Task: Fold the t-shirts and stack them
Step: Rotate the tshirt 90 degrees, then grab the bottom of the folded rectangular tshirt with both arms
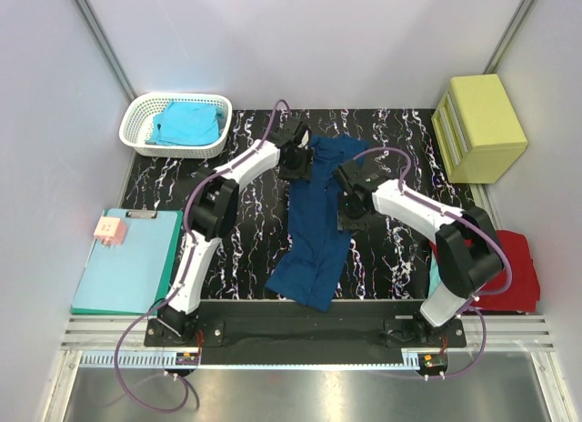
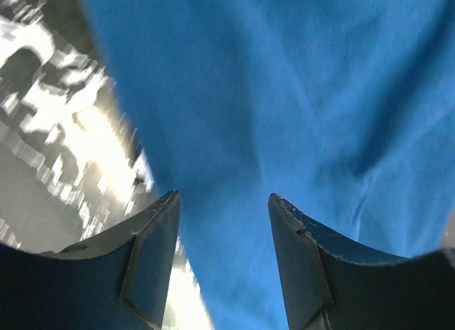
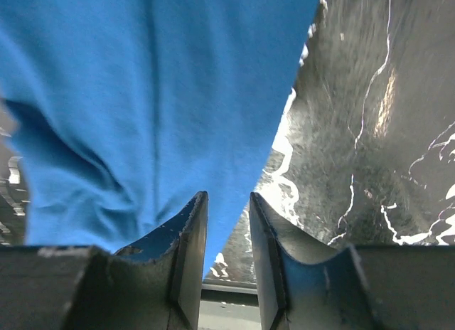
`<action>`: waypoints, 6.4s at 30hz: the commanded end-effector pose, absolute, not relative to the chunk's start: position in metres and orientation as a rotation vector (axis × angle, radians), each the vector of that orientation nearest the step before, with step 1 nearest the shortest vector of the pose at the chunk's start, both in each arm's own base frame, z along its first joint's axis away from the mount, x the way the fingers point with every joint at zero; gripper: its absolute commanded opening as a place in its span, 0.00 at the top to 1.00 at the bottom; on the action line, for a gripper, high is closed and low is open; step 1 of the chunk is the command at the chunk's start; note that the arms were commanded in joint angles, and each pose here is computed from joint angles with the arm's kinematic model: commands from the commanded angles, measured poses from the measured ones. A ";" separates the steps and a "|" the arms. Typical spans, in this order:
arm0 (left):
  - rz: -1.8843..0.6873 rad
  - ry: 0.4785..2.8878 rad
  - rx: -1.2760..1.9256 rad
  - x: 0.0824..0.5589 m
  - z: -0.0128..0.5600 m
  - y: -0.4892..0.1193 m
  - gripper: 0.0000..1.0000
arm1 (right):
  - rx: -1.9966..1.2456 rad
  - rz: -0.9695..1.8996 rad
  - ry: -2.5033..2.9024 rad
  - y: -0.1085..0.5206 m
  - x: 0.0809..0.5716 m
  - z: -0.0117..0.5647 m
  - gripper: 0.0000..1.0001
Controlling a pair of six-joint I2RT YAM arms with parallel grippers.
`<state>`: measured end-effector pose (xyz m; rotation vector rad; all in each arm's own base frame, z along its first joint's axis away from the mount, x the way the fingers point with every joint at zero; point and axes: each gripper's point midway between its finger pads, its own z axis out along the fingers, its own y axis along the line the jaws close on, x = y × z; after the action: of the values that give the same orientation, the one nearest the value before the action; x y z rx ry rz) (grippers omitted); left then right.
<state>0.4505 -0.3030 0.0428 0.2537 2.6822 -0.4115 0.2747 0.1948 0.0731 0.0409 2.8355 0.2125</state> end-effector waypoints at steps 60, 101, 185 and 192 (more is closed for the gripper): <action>-0.303 2.209 0.195 0.365 0.244 -0.257 0.01 | 0.179 -0.057 2.492 0.154 0.294 0.142 0.64; -0.425 2.503 0.201 0.193 0.081 -0.209 0.02 | 0.230 0.520 2.591 0.274 0.188 0.055 0.61; -0.520 2.604 0.283 0.129 0.045 -0.248 0.10 | 0.192 0.218 2.634 0.264 0.138 0.038 0.59; -0.509 2.623 0.283 0.125 0.038 -0.244 0.10 | 0.236 0.175 2.702 0.250 0.122 0.015 0.59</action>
<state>0.1201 -0.2388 0.0344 0.3099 2.6514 -0.4932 0.1303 0.2537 0.0235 0.2182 2.6798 0.1781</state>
